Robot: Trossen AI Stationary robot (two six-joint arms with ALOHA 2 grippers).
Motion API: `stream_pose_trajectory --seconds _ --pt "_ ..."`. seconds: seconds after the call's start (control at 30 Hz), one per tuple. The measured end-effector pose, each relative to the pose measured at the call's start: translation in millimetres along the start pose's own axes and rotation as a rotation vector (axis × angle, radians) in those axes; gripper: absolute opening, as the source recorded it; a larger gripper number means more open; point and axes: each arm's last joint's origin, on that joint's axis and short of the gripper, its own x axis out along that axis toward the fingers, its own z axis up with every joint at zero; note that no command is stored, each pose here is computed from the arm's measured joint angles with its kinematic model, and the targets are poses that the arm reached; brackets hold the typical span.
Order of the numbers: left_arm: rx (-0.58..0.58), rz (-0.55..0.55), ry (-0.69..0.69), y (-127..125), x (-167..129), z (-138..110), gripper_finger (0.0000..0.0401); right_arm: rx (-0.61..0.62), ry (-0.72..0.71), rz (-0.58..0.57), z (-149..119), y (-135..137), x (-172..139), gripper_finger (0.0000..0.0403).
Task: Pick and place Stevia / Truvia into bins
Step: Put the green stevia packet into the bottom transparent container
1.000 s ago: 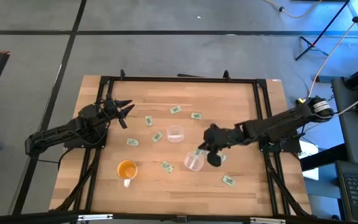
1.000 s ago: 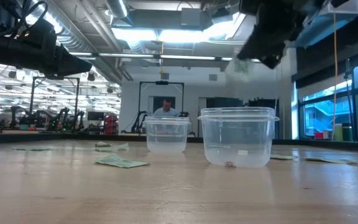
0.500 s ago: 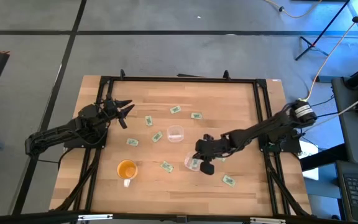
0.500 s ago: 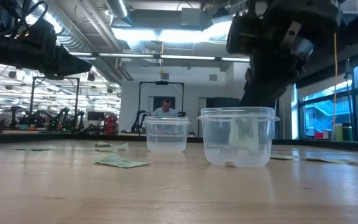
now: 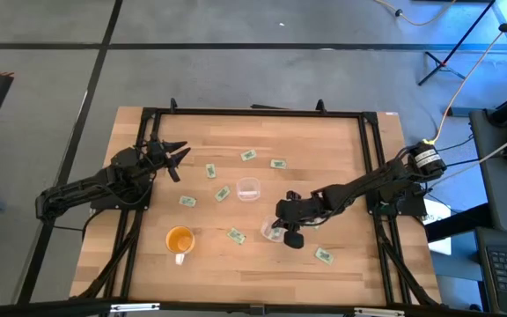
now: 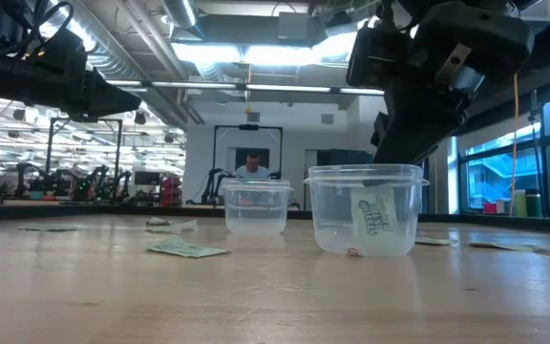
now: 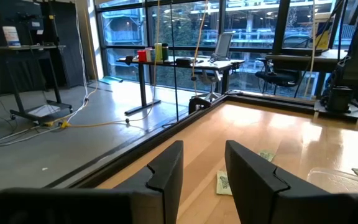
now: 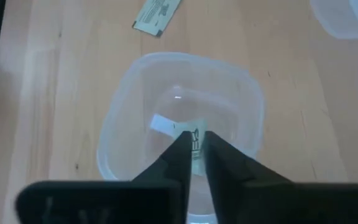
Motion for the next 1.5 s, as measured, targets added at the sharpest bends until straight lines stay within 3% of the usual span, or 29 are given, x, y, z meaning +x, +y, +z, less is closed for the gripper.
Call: stream_pose_trajectory --seconds 0.13,0.27,0.4,0.6,0.83,1.0,1.27,1.5 --pt "0.0 0.0 0.0 0 0 0 0.0114 0.005 -0.008 0.001 2 0 -3 0.0096" --pt "0.0 0.0 0.0 0 0 0 0.0114 0.035 -0.048 0.014 9 0 -25 0.0125" --pt "0.0 0.0 0.0 0 0 0 0.0114 0.033 -0.102 0.037 16 2 -60 0.013" --pt "0.0 0.0 0.0 0 0 0 0.0114 0.055 0.022 -0.078 -1 -5 -90 0.0131" --pt "0.0 0.001 0.0 0 0 0 0.0114 0.165 0.235 -0.232 -22 -15 -80 0.0131" --pt "0.0 0.0 0.0 0 0 0 0.0114 0.161 0.314 -0.238 -28 -16 -65 0.0131" --pt "0.0 0.0 0.0 0 0 0 0.0114 0.182 0.356 -0.239 -38 -25 -48 0.0131" --pt "0.0 0.0 0.0 0 0 0 0.0114 0.224 0.306 -0.235 -45 -41 -39 0.0131"
